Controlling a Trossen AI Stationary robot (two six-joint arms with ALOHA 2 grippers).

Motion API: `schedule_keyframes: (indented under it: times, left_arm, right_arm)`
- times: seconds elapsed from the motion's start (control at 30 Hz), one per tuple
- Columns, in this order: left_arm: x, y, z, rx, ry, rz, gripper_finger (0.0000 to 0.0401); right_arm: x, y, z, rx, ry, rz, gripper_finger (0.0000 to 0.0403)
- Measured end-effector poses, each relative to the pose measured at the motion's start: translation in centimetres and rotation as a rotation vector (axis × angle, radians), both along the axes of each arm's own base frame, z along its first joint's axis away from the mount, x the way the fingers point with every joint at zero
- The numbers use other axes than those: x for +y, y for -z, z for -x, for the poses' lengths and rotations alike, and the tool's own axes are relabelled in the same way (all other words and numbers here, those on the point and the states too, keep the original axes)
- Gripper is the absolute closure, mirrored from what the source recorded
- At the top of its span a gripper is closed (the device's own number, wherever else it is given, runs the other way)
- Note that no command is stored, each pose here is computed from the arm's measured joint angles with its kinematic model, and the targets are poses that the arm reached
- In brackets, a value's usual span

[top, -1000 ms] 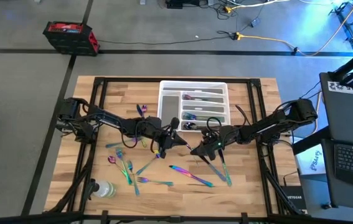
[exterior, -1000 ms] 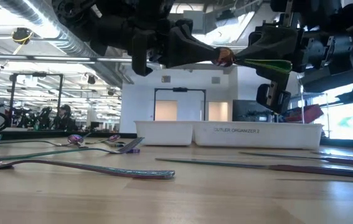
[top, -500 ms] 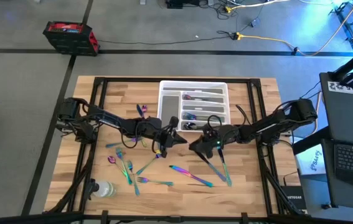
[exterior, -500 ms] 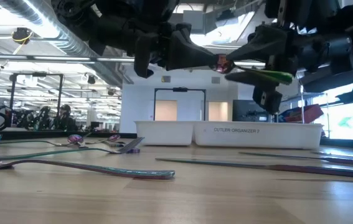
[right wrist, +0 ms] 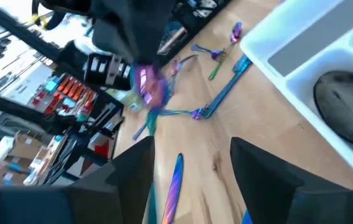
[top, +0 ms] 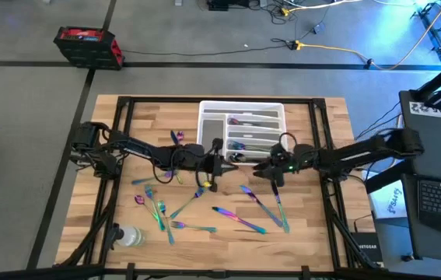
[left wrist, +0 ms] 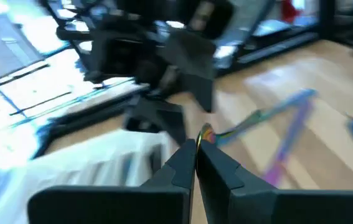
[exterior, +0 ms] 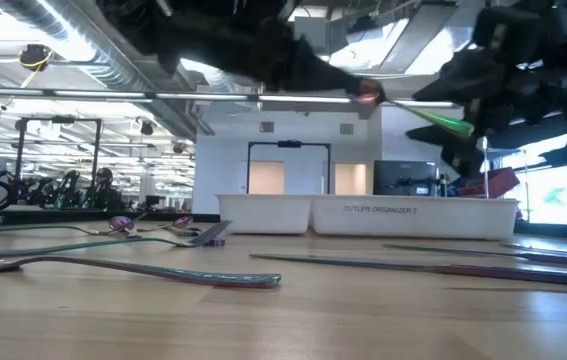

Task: Sort silverware
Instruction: Put the blue spoon into the tray organizer

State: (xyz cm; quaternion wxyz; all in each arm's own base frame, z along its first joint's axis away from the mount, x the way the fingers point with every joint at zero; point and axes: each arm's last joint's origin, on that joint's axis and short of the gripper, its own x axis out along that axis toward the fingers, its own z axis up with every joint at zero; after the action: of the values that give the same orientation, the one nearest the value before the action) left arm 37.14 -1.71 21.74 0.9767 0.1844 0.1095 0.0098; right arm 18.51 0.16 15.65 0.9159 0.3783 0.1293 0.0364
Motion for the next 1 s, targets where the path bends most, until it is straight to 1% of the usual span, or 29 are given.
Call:
schedule_keyframes:
  times: [0.1,0.2,0.3,0.37,0.5,0.57,0.67,0.73,0.8,0.87,0.9,1.0]
  left_arm:
    - [0.7,-1.8,-0.9,0.000,-0.152,0.031,0.0401]
    - [2.7,-4.2,-1.9,-0.007,-0.273,0.129,0.0401]
    - [4.9,-5.6,-2.5,0.006,-0.353,0.203,0.0401]
    - [6.4,-6.5,-2.7,-0.021,-0.383,0.246,0.0401]
    - [9.9,-8.0,-2.5,-0.093,-0.428,0.347,0.0401]
    - [11.7,-7.9,-2.3,-0.117,-0.472,0.437,0.0401]
    - [14.1,-7.2,-1.9,-0.127,-0.504,0.574,0.0401]
    - [15.6,-6.8,-1.7,-0.138,-0.532,0.651,0.0401]
    - [17.1,-5.9,-1.6,-0.165,-0.582,0.747,0.0401]
    - [18.5,-4.5,-1.9,-0.165,-0.626,0.877,0.0401]
    - [19.1,-4.0,-2.2,-0.159,-0.619,0.935,0.0401]
    - [20.3,-2.4,-3.1,-0.096,-0.622,1.069,0.0401]
  right_arm:
    - [-0.4,-0.7,1.2,-0.019,0.005,0.071,0.0201]
    - [-1.0,-1.7,2.3,-0.047,0.043,0.170,0.0201]
    - [-1.5,-2.5,3.4,-0.084,0.122,0.276,0.0201]
    - [-1.7,-3.1,4.1,-0.108,0.180,0.359,0.0201]
    - [-2.3,-3.4,5.3,-0.068,0.337,0.533,0.0201]
    - [-2.5,-3.3,5.8,-0.023,0.404,0.632,0.0201]
    - [-2.8,-3.2,6.1,0.039,0.486,0.749,0.0201]
    - [-2.9,-3.3,6.1,0.059,0.497,0.842,0.0201]
    - [-2.9,-3.3,6.1,0.079,0.481,0.936,0.0201]
    - [-2.9,-3.4,6.1,0.095,0.480,0.993,0.0201]
    - [-3.0,-3.4,6.1,0.106,0.490,1.010,0.0201]
    - [-3.1,-3.4,6.2,0.132,0.546,1.017,0.0201]
